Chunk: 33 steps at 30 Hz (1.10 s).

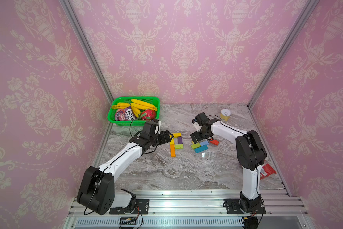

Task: Assemble the letter p with building blocks
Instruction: Pick up the building block from the center of the board.

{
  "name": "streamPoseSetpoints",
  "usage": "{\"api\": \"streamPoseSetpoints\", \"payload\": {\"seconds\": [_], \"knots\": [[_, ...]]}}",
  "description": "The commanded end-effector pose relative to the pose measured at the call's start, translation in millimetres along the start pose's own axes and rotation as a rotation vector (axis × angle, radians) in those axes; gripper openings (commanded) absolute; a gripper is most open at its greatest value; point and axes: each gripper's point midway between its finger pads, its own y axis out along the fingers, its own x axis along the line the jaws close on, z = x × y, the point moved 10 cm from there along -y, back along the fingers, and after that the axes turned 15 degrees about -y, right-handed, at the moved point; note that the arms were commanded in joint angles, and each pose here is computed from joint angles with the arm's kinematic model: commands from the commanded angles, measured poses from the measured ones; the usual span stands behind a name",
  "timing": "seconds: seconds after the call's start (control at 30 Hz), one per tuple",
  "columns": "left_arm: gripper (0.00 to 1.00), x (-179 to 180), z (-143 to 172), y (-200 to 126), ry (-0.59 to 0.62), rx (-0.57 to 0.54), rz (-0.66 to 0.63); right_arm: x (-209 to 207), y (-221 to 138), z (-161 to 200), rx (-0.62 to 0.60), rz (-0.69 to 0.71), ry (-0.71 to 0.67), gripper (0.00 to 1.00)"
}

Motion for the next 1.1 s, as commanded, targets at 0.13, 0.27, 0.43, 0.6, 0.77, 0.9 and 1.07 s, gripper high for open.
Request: {"api": "streamPoseSetpoints", "payload": {"seconds": [0.13,0.27,0.43,0.6,0.77,0.9,1.07], "knots": [[0.8,7,4,1,-0.004,0.005,-0.045,5,9,-1,0.007,-0.051,-0.081,1.0],[0.8,7,3,4,-0.009,0.014,-0.046,8,17,-1,0.029,-0.053,-0.092,1.0],[0.79,8,3,6,-0.012,0.014,-0.059,9,27,0,0.049,-0.036,-0.084,1.0],[0.8,11,4,6,-0.017,0.01,-0.074,6,33,1,0.07,0.006,-0.053,0.95],[0.8,14,5,7,-0.021,0.014,-0.081,3,36,1,0.075,0.043,-0.004,0.76],[0.8,16,7,9,-0.026,0.024,-0.08,-9,33,-1,0.057,0.071,0.083,0.66],[0.8,16,7,14,-0.026,0.052,-0.076,-28,18,-15,-0.001,0.086,0.186,0.65]]}}
